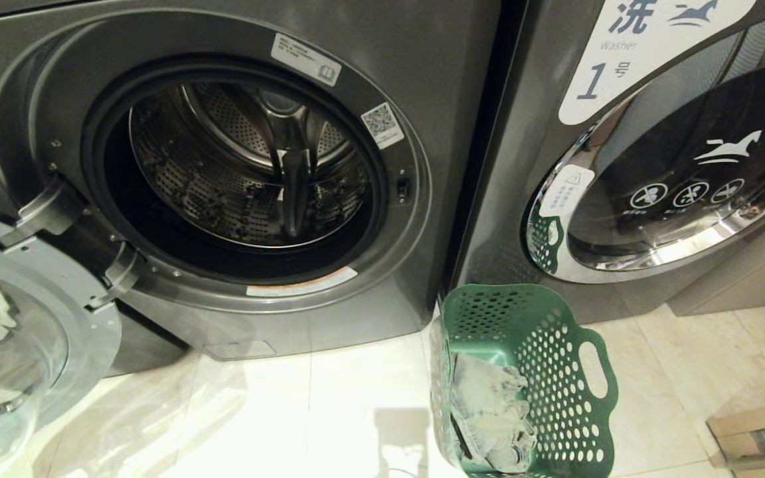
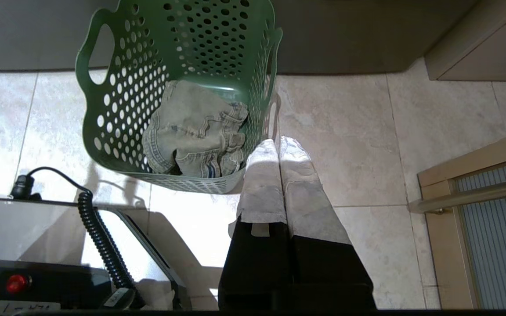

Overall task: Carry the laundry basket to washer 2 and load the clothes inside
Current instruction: Place the clothes into the washing machine

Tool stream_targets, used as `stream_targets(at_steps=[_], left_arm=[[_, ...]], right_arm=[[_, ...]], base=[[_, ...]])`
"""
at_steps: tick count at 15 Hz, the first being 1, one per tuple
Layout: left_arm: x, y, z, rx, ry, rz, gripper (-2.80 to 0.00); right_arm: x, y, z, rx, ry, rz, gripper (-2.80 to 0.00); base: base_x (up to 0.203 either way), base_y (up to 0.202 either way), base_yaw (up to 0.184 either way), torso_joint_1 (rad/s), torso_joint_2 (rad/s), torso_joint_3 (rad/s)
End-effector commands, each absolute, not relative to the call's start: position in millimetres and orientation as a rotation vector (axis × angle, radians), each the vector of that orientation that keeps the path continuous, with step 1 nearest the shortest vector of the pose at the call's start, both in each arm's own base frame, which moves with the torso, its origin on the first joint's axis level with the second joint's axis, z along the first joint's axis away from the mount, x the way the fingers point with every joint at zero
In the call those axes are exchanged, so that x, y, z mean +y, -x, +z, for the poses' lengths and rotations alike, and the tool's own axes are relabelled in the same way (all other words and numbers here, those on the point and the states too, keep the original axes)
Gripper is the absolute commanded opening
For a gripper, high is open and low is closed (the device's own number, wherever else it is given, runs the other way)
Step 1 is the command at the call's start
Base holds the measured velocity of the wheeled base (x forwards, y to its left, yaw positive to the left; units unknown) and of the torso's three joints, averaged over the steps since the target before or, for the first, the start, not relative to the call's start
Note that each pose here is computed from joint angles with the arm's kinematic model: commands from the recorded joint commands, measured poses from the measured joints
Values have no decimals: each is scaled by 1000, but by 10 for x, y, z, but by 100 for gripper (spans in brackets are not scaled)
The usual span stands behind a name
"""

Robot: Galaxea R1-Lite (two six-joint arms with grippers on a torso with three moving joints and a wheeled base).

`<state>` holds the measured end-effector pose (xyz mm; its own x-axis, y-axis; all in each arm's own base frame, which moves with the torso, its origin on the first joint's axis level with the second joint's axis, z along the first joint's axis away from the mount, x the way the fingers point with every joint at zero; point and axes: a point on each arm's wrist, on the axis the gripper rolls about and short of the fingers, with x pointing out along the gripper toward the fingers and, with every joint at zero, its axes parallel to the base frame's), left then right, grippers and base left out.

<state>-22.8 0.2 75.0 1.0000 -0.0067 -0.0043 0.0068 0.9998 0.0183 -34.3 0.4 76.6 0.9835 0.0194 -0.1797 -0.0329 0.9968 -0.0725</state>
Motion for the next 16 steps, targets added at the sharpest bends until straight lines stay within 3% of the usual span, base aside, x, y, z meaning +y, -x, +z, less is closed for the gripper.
stream_targets(at_steps=[1,10,13,16], left_arm=[[2,227,750,6,-18,-6,-280],[2,227,750,6,-15,-6,-280],[2,227,750,6,-18,-6,-280],[1,227,750,6,-20,-9,-280]], right_arm=[[4,342,765,183,75,24,-280],[1,371,863,149,83,10,-280],[2,421,1424,100,83,9,-280],[11,68,2114,257,64,58,-280]], base=[[0,0,0,2,11,-198],[0,0,0,4,2,-75],[0,0,0,0,0,0],[0,0,0,0,0,0]])
